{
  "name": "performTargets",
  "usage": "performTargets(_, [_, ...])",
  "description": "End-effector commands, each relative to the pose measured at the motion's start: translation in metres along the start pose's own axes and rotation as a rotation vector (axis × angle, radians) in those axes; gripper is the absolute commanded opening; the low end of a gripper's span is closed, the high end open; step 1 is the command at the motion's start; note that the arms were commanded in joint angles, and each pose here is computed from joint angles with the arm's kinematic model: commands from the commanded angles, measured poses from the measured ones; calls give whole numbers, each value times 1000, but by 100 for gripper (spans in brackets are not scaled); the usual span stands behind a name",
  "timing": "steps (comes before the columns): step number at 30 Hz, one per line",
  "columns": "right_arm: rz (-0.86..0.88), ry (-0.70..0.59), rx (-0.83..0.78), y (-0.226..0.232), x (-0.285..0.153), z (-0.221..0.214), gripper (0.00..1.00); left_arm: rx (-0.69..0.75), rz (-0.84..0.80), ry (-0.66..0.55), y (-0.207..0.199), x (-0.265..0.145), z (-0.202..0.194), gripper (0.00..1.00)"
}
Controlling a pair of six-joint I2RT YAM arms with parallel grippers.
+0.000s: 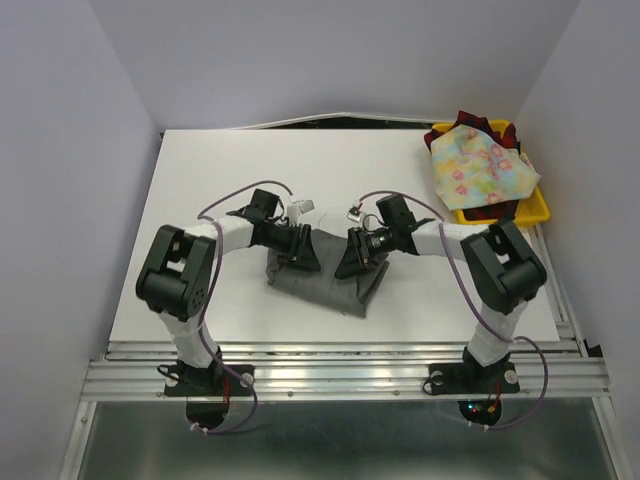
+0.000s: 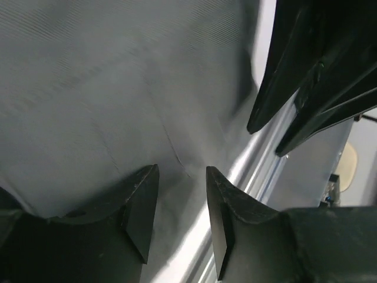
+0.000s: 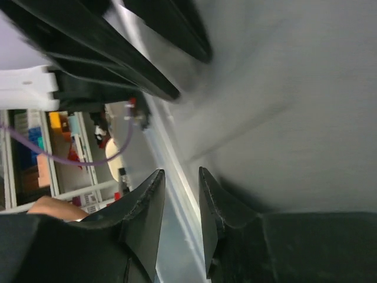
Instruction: Fold and stack the skirts
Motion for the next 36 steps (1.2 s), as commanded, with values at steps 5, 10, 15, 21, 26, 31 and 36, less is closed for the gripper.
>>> performTargets(5, [-297,28,-43,-105,9,35,31,-118,175,-132,87,1,64,48])
performTargets(10, [-309,-26,-149,-87,6,87,34,-8,229,-222,73,-30,97,52])
performTargets(15, [-270,-145,-315,-14,-20,131,61,276,464,-426,25,-106,143,71])
performTargets(21, [-428,-292,-442,36,-69,135,84,546,763,-613,-68,-171,147,99])
performTargets(26, [-650,-341,-422,23,-114,119,96,307,708,-615,-72,-144,115,99])
performTargets(31, [-798,-409,-316,-6,-171,105,100,153,690,-502,-43,-103,79,99])
performTargets(36, [-896,-491,-274,-16,-219,86,100,92,744,-405,-14,-66,75,99])
Point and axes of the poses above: each gripper's point midway between its finger pads, its own x axis out along the fingers, its own y axis along the line the jaws close on, z = x × y, the point moved 2 cm from there along -x, back along the fingers, and after that the axes turned 4 degrees about -x, right-handed, at the moved point
